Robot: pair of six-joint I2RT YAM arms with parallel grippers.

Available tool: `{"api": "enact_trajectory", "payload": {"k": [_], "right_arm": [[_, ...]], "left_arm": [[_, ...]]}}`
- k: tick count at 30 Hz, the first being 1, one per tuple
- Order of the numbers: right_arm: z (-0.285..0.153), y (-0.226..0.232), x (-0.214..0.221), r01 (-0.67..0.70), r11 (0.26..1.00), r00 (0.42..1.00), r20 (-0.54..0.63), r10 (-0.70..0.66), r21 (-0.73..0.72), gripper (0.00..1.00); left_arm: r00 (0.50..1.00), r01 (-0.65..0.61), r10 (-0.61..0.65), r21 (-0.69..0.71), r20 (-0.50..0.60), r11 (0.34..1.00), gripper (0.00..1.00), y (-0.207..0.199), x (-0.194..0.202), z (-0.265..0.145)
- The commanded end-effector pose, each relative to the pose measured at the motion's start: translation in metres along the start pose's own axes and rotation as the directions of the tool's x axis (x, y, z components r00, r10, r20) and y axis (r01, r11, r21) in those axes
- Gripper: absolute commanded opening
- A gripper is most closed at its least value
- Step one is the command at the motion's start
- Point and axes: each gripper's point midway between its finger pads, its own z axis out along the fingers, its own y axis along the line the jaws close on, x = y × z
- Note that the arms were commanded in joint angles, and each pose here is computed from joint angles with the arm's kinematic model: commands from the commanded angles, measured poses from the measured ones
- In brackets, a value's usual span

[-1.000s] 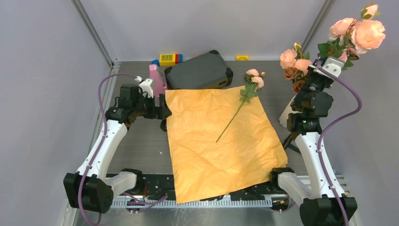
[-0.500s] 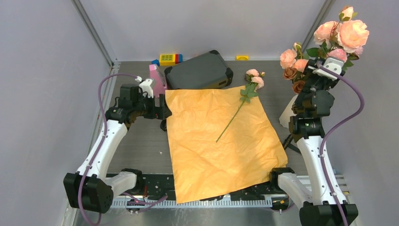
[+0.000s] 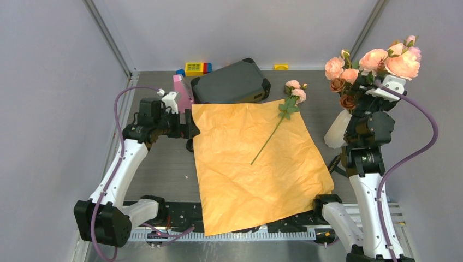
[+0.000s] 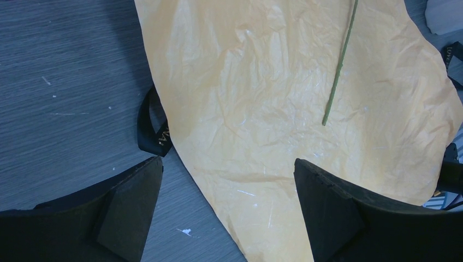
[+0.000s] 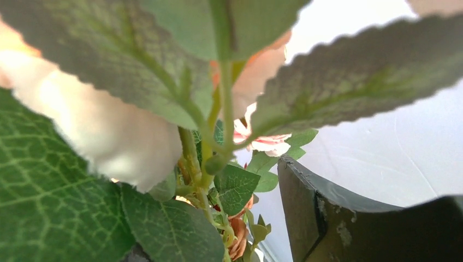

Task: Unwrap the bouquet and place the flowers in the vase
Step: Insert the fake flower into the vase.

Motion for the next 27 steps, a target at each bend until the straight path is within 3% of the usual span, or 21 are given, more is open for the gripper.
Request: {"api": "enact_trajectory", "payload": {"k": [1, 8, 16, 27], "right_arm": [[-0.008, 0.001, -0.015, -0.056, 0.998, 0.998, -0.017, 0.055, -0.042, 0.73], [-0.025, -0.001, -0.011, -0.125, 0.990, 0.991, -0.054, 0.122, -0.060, 0.83], [-0.033, 0.007, 0.020, -0.153, 0.985, 0.980, -0.143, 0.141, -0.074, 0.85], [-0.060, 0.000, -0.001, -0.298, 0.951, 0.945, -0.163, 0.282, -0.081, 0.88]], "left_arm": [[1.000, 0.001, -0.002, 0.035, 0.021, 0.999, 0.93, -0.007, -0.005, -0.002], [1.000, 0.005, -0.006, 0.043, 0.023, 0.999, 0.93, -0.008, -0.004, -0.002], [1.000, 0.008, -0.009, 0.054, 0.026, 0.999, 0.92, -0.010, -0.004, -0.003], [0.999, 0.004, -0.006, 0.043, 0.035, 0.999, 0.92, -0.009, -0.005, -0.005]]}}
